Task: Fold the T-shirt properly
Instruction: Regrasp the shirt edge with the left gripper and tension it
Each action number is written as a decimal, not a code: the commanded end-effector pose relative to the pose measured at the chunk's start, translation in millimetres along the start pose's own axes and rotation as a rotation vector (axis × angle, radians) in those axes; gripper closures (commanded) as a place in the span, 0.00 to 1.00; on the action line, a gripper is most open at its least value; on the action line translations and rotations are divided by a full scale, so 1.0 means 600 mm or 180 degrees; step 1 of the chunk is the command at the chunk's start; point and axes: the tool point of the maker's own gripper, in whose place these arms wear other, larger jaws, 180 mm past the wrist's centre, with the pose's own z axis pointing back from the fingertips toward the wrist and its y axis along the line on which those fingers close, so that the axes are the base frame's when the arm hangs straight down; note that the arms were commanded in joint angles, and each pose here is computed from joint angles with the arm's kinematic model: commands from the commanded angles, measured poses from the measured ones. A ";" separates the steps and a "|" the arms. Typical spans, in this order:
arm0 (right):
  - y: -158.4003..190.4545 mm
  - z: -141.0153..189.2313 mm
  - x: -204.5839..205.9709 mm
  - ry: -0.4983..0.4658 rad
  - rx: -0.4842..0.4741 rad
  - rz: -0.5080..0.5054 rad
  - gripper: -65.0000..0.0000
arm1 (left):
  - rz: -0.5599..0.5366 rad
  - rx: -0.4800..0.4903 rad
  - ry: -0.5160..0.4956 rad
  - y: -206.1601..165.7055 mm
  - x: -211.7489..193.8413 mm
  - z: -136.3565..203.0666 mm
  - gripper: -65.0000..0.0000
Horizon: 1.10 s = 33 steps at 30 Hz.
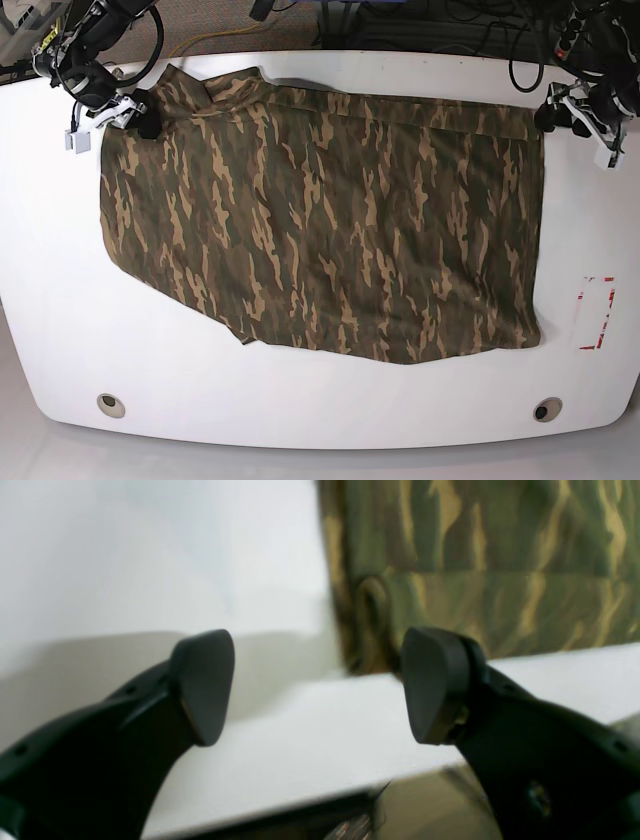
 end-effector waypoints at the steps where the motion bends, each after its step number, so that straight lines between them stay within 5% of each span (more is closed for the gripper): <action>1: 0.001 0.009 0.021 -0.0118 0.0007 0.0067 0.52 | 0.0056 -0.0074 -0.0100 -0.010 0.009 -0.009 0.24; 13: 0.000 0.009 0.018 -0.0106 0.0004 0.0059 0.52 | 0.0143 -0.0284 0.0152 -0.034 -0.035 -0.039 0.25; 25: 0.000 0.009 0.016 -0.0101 0.0005 0.0054 0.52 | -0.0054 -0.0398 0.0328 -0.055 -0.044 -0.051 0.79; 33: 0.000 0.009 0.016 -0.0101 0.0005 0.0054 0.52 | -0.0232 -0.0237 0.0180 -0.049 -0.022 -0.017 0.85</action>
